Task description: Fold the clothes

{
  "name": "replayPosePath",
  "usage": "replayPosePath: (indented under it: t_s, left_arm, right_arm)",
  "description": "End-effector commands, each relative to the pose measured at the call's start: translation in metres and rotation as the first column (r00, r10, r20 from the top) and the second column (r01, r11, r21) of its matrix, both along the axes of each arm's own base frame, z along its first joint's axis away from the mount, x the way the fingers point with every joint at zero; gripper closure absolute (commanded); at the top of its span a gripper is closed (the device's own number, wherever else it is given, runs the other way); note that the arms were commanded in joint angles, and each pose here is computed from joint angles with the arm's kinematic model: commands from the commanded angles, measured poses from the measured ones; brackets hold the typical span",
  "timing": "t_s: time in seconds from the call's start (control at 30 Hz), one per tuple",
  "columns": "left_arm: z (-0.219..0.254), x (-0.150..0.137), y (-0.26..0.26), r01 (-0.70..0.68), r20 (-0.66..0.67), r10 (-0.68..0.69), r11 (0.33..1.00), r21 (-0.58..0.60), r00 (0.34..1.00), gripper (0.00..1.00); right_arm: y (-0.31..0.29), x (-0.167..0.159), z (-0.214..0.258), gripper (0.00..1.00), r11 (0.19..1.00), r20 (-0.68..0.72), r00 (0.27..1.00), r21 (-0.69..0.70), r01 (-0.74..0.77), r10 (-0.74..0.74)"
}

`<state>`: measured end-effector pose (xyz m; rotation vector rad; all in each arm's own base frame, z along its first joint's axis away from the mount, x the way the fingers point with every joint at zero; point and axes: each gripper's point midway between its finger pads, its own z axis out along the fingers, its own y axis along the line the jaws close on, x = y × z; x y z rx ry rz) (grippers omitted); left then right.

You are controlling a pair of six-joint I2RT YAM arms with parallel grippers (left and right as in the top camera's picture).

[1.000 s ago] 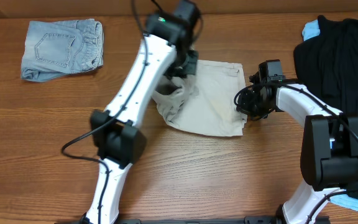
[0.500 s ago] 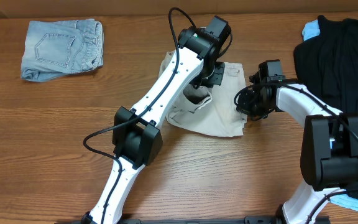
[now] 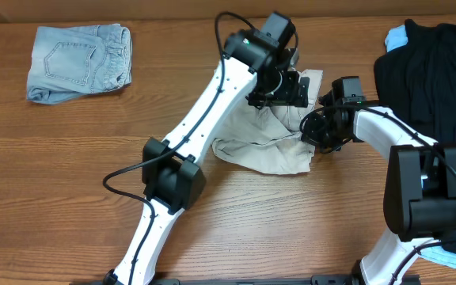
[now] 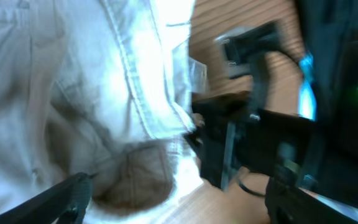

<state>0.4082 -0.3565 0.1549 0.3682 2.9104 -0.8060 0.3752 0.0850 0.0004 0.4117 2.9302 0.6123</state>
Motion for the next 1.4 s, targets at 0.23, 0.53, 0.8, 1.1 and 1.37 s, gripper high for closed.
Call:
replayPosePath:
  t_s: [0.23,0.53,0.8,1.1,1.37]
  left_arm:
    - [0.140,0.030,0.098,-0.051,0.310,0.069,0.997,-0.066,0.948,0.00]
    - [0.128,0.041,0.181,-0.150,0.333,0.096,0.979,0.140,0.938,0.00]
    - [0.128,0.045,0.192,-0.157,0.342,0.098,0.976,0.150,0.935,0.00]
    - [0.127,0.045,0.192,-0.154,0.340,0.095,0.976,0.153,0.936,0.00]
    - [0.127,0.045,0.192,-0.154,0.339,0.095,0.976,0.152,0.936,0.00]
  right_arm:
    - [0.004,-0.003,0.038,0.74,0.993,-0.008,0.999,0.114,-0.038,0.039]
    - [0.009,-0.005,0.116,0.47,0.990,0.146,0.985,0.097,-0.106,0.091]
    - [0.044,-0.013,0.123,0.35,0.964,0.210,0.949,0.071,-0.256,0.236]
    - [0.081,-0.013,0.085,0.33,0.920,0.202,0.898,-0.049,-0.389,0.391]
    - [0.075,-0.032,0.071,0.96,0.932,0.080,0.929,-0.059,-0.357,0.361]
